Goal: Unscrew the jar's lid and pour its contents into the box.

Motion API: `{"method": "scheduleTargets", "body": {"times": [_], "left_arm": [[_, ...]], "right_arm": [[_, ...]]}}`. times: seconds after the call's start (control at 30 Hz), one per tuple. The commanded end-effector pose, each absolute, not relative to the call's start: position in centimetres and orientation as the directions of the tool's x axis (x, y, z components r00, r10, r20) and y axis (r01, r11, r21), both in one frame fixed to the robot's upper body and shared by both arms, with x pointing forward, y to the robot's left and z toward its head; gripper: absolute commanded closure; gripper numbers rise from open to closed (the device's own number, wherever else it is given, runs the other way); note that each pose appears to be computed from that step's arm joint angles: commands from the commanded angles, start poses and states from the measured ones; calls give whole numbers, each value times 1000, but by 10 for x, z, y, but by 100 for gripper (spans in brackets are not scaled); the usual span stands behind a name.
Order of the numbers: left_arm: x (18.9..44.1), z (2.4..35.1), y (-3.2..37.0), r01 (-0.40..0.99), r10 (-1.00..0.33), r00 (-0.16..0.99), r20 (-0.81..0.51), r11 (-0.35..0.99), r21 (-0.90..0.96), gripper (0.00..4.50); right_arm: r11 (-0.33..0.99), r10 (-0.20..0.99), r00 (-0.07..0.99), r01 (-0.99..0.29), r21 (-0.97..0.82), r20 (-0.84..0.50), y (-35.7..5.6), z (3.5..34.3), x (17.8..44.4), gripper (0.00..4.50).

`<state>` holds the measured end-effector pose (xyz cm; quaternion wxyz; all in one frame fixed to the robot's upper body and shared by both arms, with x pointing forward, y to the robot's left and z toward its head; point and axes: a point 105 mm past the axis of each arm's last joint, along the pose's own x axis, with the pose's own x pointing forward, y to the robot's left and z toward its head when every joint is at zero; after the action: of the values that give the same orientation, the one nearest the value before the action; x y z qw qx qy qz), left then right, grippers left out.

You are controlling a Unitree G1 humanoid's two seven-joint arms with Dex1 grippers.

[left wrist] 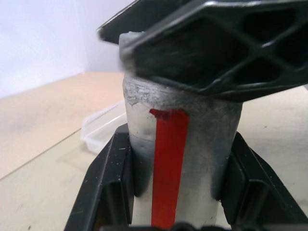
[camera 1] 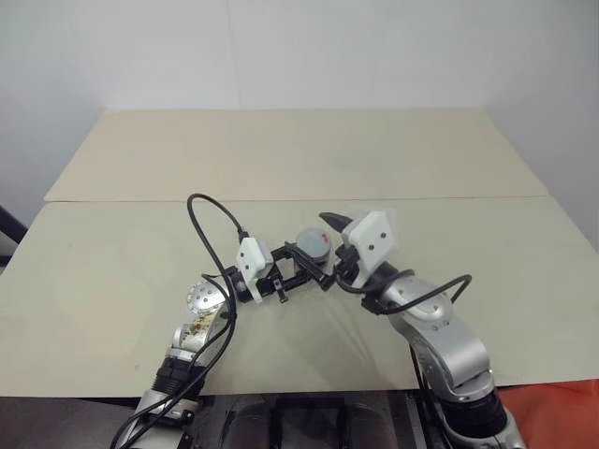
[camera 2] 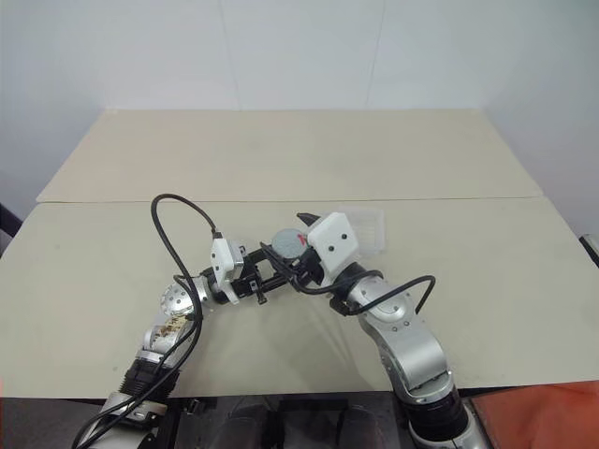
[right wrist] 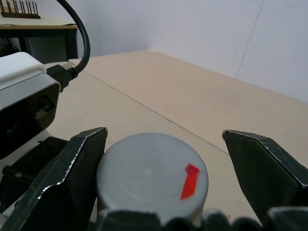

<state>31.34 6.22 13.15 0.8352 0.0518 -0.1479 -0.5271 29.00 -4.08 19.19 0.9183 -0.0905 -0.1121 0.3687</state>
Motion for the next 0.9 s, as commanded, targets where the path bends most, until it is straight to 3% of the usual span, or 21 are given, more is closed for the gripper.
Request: {"method": "scheduleTargets", "body": {"times": [0.03, 0.9], "left_arm": [[317, 140, 68, 845, -887, 407, 219, 456, 278, 260], [324, 133, 76, 834, -879, 431, 202, 474, 283, 260]], "right_arm": [[738, 672, 709, -613, -282, 215, -52, 210, 286, 3], [766, 621, 770, -556, -322, 148, -96, 198, 284, 3]]}}
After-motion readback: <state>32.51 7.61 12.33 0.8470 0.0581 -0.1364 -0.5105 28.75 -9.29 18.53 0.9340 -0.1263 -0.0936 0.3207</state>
